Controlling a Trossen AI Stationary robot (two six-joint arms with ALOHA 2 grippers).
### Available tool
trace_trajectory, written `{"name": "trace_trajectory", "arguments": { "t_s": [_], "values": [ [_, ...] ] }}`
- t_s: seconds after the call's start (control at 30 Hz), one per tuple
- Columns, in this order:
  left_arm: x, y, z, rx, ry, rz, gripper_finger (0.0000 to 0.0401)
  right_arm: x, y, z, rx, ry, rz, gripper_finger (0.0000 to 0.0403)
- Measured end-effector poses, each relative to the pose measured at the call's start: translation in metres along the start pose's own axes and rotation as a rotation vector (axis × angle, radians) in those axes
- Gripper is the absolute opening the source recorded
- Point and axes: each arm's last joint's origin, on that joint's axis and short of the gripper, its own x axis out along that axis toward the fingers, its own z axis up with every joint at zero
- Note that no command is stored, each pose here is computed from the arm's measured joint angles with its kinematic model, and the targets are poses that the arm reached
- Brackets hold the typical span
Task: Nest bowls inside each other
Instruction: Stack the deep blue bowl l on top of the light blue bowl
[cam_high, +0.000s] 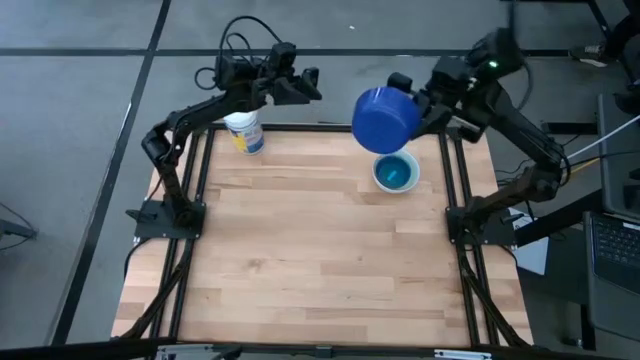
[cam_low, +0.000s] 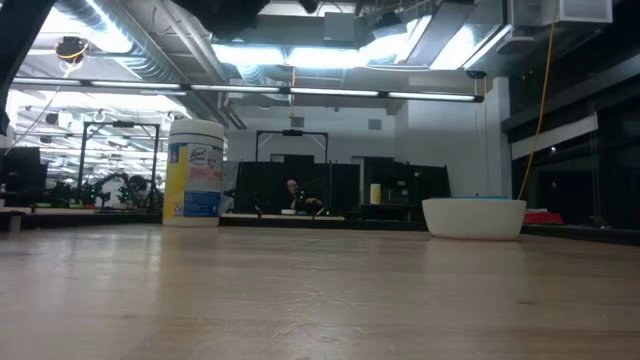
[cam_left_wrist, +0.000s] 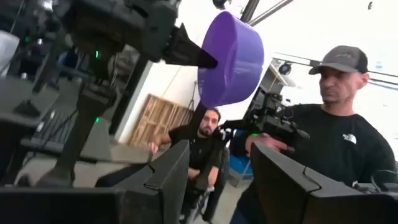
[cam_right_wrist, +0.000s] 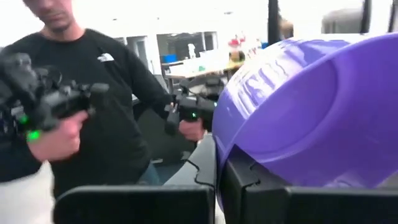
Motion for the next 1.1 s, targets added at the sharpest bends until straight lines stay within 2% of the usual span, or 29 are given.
{"name": "trace_trajectory", "arguments": {
  "t_s": [0.13,0.3,0.43,0.53,0.6,0.73,0.87,0.97,1.1],
  "values": [
    [-0.003,0.009,-0.012,-0.042,0.027,0.012,0.0162,-0.012,-0.015,-0.031,0.164,0.018,-0.087,0.0001],
    [-0.006,0.024,-0.037,-0.115,0.047,0.029,0.0140,-0.026,-0.038,-0.103,0.372,0.099,-0.343,0.0001],
    [-0.021,0.043,-0.069,-0.218,0.049,0.080,0.0121,-0.032,-0.051,-0.159,0.516,0.203,-0.513,0.0001],
    [-0.036,0.057,-0.100,-0.313,0.048,0.132,0.0108,-0.031,-0.055,-0.188,0.594,0.266,-0.618,0.0001],
    [-0.048,0.066,-0.122,-0.381,0.045,0.175,0.0100,-0.031,-0.057,-0.204,0.656,0.324,-0.751,0.0001],
    [-0.069,0.073,-0.154,-0.435,0.030,0.242,0.0084,-0.032,-0.051,-0.222,0.773,0.512,-1.058,0.0001],
    [-0.078,0.074,-0.168,-0.428,0.021,0.274,0.0065,-0.032,-0.036,-0.227,0.819,0.785,-1.329,0.0001],
    [-0.081,0.075,-0.170,-0.411,0.026,0.284,0.0051,-0.028,-0.027,-0.227,0.861,0.922,-1.392,0.0001],
    [-0.083,0.076,-0.170,-0.381,0.027,0.290,0.0037,-0.015,-0.026,-0.225,0.894,1.029,-1.377,0.0001]
  ]
}}
